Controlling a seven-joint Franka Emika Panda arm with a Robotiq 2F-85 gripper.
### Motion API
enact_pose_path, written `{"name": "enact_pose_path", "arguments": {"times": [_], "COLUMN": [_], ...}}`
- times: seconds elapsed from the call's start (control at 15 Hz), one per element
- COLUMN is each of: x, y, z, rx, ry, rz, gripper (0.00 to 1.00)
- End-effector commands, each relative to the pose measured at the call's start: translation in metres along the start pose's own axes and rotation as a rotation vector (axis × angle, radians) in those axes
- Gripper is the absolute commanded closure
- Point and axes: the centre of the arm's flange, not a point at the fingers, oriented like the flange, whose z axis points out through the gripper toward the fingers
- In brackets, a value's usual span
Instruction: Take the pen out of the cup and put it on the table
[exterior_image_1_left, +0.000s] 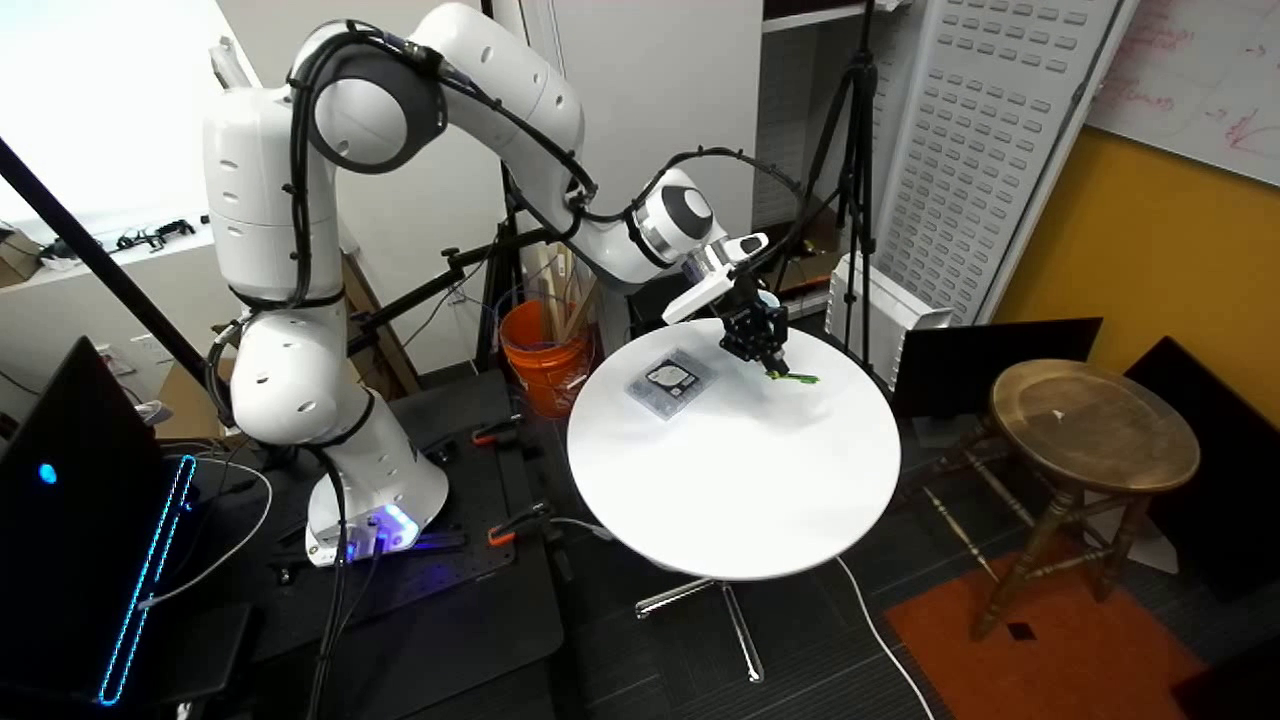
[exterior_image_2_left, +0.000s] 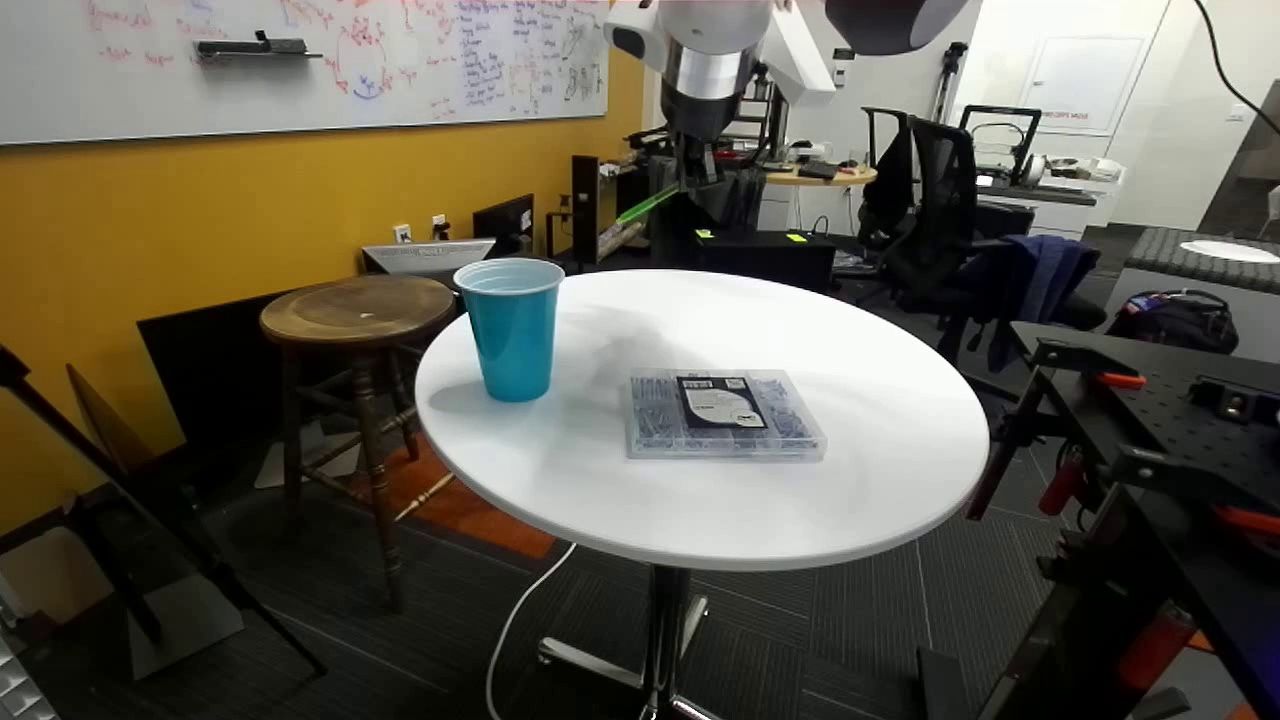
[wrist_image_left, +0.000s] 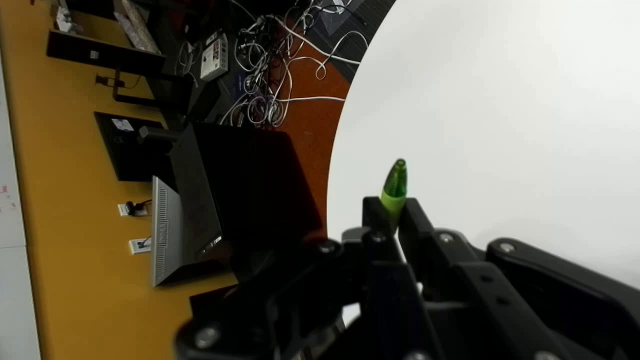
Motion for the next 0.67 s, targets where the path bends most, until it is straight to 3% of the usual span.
{"name": "enact_pose_path", "arguments": {"times": [0.0, 0.6], "x": [0.002, 0.014], "y": [-0.017, -0.040], "z": [0.010, 0.042], "rx": [-0.035, -0.060], "ry": [-0.007, 0.005], "rz": [0.079, 0.196], "gripper": [0.97, 0.97]}}
